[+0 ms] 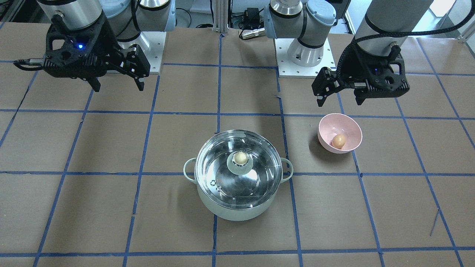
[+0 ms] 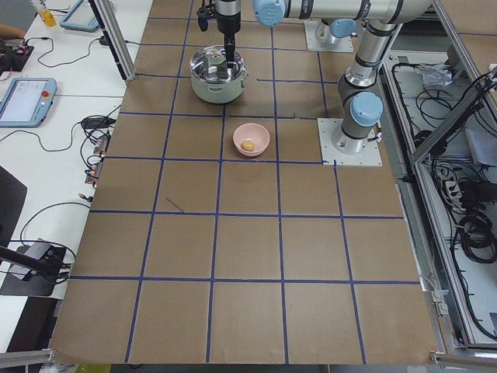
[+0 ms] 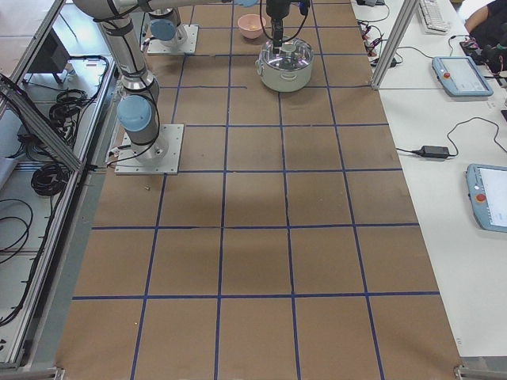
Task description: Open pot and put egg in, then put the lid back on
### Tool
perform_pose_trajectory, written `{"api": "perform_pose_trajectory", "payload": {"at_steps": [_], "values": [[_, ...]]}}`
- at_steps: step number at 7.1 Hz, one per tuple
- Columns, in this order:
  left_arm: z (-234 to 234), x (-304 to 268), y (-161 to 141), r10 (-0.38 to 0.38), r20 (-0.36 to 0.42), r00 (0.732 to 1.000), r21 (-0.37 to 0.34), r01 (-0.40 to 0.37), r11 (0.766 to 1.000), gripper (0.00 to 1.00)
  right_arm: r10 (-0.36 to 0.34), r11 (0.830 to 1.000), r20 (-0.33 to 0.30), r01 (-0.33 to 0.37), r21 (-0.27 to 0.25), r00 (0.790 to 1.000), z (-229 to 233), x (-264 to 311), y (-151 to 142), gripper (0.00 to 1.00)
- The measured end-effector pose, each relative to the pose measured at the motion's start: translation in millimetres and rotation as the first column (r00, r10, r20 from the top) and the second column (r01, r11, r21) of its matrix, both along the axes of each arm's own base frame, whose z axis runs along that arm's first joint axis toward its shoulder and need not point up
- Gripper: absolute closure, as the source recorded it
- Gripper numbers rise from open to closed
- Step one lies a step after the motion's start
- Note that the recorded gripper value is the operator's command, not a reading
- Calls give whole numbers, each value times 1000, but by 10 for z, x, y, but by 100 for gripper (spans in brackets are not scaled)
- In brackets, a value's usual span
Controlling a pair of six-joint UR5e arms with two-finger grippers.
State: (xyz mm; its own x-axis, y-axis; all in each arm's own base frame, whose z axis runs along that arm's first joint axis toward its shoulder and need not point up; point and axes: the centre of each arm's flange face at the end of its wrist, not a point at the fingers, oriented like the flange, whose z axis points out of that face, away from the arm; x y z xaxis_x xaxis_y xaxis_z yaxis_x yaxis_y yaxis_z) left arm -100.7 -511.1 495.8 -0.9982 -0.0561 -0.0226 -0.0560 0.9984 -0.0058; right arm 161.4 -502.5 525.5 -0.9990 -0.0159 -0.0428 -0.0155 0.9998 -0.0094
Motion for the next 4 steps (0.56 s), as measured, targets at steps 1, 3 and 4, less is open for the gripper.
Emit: {"api": "perform_pose_trajectory", "payload": {"at_steps": [1, 3, 4], "values": [[11, -1, 8, 0, 0, 1000, -3, 0, 1000, 0, 11, 1000, 0, -11, -1, 1000, 0, -29, -8, 0], [57, 13, 12, 3, -7, 1000, -17, -3, 1000, 0, 56, 998, 0, -56, -9, 998, 33, -40, 5, 0], [106, 22, 15, 3, -5, 1000, -29, -3, 1000, 0, 64, 998, -1, -64, -10, 998, 42, -42, 19, 0]]}}
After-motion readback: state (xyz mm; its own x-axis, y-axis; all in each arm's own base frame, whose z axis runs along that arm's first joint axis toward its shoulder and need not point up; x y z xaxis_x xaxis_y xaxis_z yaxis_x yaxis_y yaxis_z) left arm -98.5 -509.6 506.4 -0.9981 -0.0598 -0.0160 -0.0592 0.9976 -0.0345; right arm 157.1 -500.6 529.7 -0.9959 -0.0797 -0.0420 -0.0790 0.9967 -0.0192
